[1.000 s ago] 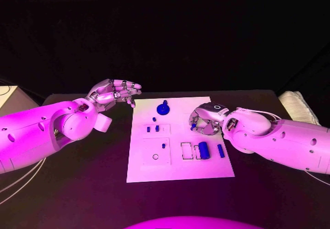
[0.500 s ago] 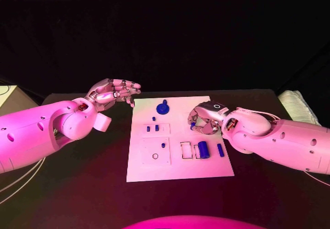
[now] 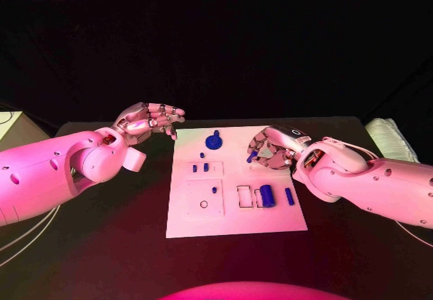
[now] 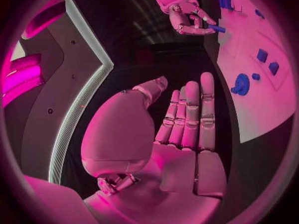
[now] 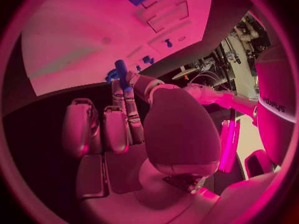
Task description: Assemble the parts on the task board
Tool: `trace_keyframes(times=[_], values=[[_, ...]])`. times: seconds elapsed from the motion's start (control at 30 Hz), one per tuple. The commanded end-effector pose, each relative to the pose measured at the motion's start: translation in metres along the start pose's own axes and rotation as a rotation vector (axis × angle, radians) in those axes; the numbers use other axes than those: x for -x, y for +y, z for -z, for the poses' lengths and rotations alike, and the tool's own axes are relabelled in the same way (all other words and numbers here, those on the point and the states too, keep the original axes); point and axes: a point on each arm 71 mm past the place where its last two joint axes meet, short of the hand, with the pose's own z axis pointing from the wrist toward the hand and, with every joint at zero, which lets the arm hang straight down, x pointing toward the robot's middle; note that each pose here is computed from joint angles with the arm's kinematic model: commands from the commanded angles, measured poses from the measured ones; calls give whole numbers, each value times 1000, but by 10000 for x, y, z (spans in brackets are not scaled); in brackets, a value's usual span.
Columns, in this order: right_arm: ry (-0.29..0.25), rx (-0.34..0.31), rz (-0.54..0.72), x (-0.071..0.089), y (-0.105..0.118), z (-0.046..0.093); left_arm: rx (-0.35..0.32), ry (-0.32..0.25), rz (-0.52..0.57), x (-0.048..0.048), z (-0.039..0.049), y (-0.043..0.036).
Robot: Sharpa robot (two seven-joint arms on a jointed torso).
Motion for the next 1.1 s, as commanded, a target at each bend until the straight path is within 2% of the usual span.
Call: trace_keyframes(times=[0.03, 0.27, 0.6, 0.87, 1.1], values=[[-57, 25, -81, 53, 93, 12, -13, 17, 19, -24, -8, -7], [-28, 154, -66, -52, 431, 4, -18, 19, 25, -37, -3, -1], [17, 285, -13, -377, 875, 1, -23, 25, 21, -71, -22, 2], [82, 317, -22, -644, 1035, 13, -28, 34, 9, -96, -32, -1], [122, 308, -4, -801, 1079, 4, -27, 37, 9, -103, -36, 0]])
